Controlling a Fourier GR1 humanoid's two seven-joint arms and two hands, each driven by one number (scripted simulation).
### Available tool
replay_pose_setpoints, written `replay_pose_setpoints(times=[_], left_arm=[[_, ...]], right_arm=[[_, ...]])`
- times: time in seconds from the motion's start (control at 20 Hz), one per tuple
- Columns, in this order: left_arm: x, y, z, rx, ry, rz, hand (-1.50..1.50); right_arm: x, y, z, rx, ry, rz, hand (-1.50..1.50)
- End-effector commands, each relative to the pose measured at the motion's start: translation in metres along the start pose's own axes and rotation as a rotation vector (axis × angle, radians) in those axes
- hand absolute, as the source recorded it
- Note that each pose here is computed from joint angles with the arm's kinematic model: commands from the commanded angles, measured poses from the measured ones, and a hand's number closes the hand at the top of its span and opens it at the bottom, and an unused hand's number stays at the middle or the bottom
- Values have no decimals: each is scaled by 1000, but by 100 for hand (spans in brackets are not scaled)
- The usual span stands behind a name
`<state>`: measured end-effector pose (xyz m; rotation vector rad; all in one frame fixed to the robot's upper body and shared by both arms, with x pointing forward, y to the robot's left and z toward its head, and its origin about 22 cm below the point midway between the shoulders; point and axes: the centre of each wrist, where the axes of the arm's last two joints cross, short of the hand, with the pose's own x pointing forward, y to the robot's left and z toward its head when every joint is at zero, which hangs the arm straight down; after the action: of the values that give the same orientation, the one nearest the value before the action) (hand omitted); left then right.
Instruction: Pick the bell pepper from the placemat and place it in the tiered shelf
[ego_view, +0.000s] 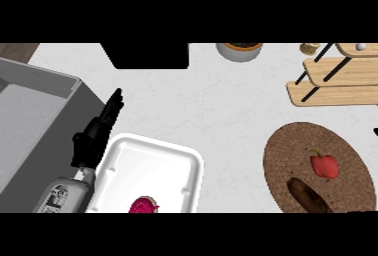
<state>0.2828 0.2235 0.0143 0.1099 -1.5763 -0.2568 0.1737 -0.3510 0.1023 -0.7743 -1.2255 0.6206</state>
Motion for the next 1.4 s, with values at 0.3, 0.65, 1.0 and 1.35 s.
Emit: replay_pose_setpoints(times=[0.3, 0.65, 1.0, 1.35], left_arm=[[-3, -2, 2, 9, 7, -13, 0], [11, -16, 12, 6, 0, 4, 0], [1, 14, 8, -14, -6, 4, 0], [0, -8, -1, -1, -3, -9, 0]], right_arm=[[15, 21, -9, 6, 42, 7, -150], [22, 37, -25, 28, 55, 43, -150], [-8, 39, -29, 38, 82, 77, -150], [-14, 67, -46, 18, 91, 94, -150]])
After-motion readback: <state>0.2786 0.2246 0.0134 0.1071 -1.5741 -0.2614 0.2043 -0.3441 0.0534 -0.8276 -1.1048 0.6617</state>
